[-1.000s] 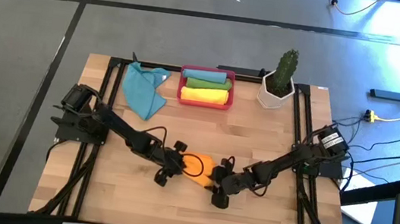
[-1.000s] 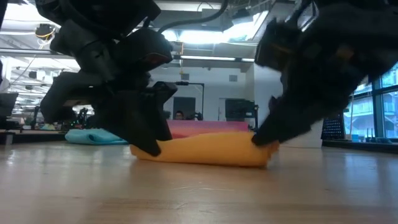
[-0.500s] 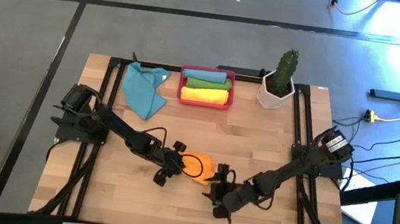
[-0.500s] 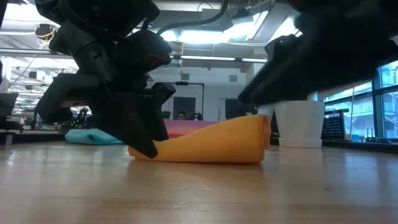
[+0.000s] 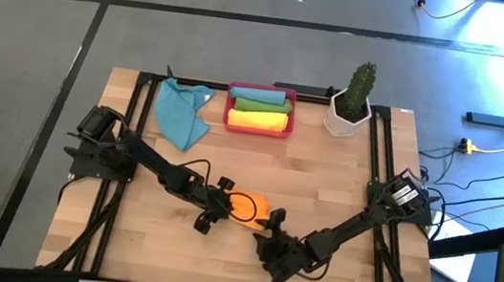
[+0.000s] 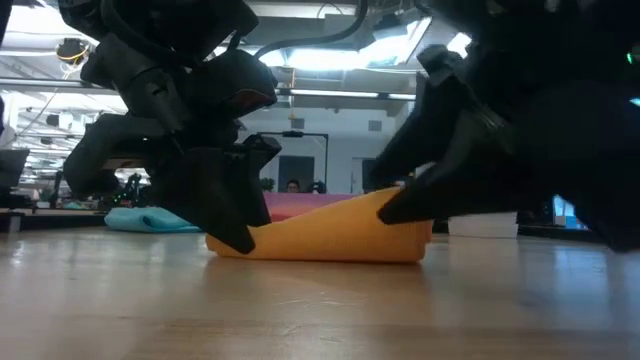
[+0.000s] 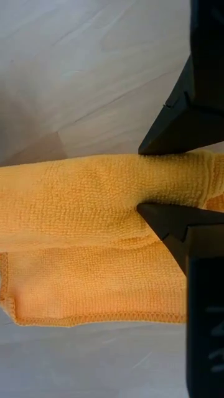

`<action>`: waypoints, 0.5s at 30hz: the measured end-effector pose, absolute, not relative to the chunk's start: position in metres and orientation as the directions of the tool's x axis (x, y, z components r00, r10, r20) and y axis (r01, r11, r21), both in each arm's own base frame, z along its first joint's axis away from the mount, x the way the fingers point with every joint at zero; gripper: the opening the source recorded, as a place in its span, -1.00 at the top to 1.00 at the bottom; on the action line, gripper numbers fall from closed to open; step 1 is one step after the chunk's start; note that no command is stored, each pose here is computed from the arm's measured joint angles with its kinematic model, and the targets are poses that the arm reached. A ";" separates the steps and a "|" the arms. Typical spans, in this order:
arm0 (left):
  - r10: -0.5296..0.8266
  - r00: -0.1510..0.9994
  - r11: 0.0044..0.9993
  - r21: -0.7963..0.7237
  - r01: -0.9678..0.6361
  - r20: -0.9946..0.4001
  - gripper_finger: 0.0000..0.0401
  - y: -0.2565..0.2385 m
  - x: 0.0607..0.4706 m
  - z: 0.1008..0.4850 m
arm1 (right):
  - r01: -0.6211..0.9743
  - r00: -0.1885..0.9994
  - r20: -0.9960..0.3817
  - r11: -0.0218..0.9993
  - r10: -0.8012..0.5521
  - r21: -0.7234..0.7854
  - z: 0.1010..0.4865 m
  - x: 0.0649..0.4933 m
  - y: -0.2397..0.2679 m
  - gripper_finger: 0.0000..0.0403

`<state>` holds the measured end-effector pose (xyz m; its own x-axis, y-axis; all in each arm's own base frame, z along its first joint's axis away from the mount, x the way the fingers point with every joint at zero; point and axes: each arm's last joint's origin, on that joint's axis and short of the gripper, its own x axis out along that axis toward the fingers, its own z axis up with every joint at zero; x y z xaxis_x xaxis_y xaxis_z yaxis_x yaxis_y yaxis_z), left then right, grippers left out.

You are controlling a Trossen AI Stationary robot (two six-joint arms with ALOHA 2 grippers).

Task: Roll microfiber towels into tight, uniform cylinder then place into a basket
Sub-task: Roll the orange towel

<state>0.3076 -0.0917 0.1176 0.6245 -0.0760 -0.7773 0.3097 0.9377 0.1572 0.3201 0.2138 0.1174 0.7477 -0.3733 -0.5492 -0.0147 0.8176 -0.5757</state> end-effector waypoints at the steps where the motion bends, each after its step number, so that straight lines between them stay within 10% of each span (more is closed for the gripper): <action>1: -0.076 0.625 0.938 0.157 0.310 -0.777 0.37 -0.092 0.308 0.118 | -0.012 0.748 -0.549 0.819 -0.374 -0.574 0.119 0.321 0.215 -0.13; 15: -0.074 0.624 0.937 0.159 0.310 -0.778 0.37 -0.092 0.307 0.117 | 0.005 0.692 -0.612 0.850 -0.383 -0.526 0.114 0.327 0.198 -0.10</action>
